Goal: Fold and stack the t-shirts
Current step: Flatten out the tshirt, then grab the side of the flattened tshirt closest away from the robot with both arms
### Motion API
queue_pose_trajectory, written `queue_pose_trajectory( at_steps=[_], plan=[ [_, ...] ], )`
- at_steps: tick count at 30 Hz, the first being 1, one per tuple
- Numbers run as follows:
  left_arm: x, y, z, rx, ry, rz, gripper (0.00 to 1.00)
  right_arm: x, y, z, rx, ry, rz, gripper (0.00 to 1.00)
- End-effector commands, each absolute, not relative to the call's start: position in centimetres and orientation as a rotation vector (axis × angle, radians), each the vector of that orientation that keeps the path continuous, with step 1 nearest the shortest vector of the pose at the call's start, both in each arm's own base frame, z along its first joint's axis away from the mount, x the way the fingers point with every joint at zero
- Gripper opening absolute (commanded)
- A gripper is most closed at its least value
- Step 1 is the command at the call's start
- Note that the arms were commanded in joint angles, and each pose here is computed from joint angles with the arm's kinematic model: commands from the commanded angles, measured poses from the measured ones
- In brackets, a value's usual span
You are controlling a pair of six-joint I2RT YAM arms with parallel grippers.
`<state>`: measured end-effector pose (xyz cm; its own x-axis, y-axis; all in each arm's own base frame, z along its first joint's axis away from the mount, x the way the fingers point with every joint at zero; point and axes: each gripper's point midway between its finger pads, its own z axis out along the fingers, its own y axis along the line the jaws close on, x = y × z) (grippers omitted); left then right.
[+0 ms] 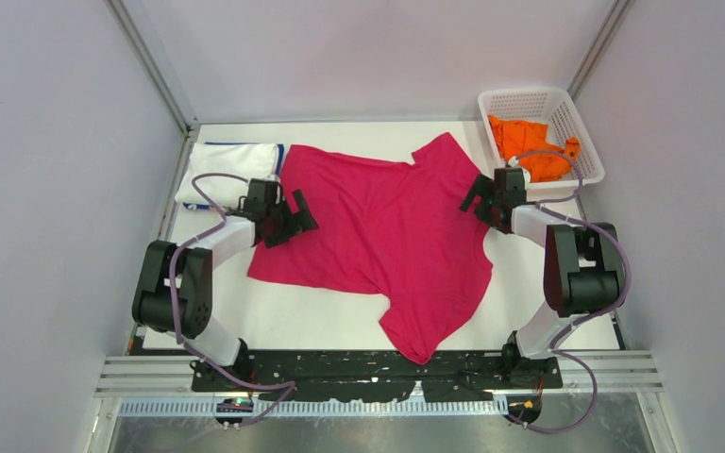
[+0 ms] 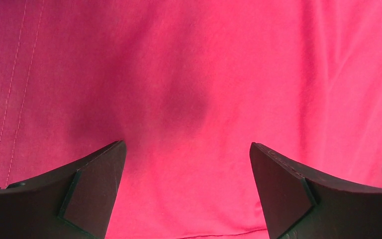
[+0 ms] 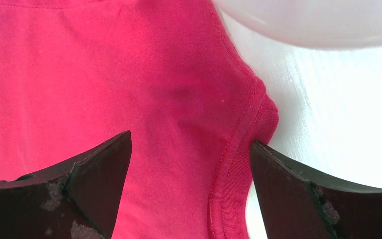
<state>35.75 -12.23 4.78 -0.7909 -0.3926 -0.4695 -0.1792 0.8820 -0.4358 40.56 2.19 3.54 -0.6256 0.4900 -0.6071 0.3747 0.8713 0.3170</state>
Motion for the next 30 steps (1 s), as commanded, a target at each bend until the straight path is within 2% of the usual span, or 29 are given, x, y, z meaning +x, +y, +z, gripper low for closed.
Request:
queue_pose_trajectory(
  at_steps=[1, 9, 16, 20, 21, 25, 30],
  plan=[
    [35.8, -12.2, 6.1, -0.419, 2.427, -0.534, 1.00, 40.5, 1.5, 4.4, 0.635, 2.317, 0.175, 0.95],
    [33.1, -9.9, 8.4, -0.516, 2.370, -0.442, 1.00, 39.4, 3.0, 10.5, 0.461, 2.272, 0.196, 0.95],
    [25.7, -3.3, 6.9, -0.790, 2.348, -0.082, 1.00, 34.5, 5.1, 12.5, 0.299, 2.291, 0.168, 0.95],
    [22.7, -0.9, 5.2, -0.886, 2.335, 0.009, 0.98, 32.8, 6.1, 12.9, 0.274, 2.273, 0.229, 0.96],
    [22.3, -0.6, 4.8, -0.906, 2.335, 0.015, 0.96, 32.5, 6.2, 12.8, 0.267, 2.275, 0.234, 0.95],
    [22.7, -0.3, 3.8, -0.974, 2.304, -0.008, 0.74, 31.7, 6.6, 13.0, 0.233, 2.277, 0.232, 0.96],
    [25.0, -0.8, 3.6, -1.012, 2.223, -0.084, 0.63, 30.7, 7.6, 12.4, 0.176, 2.306, 0.213, 0.95]
  ],
)
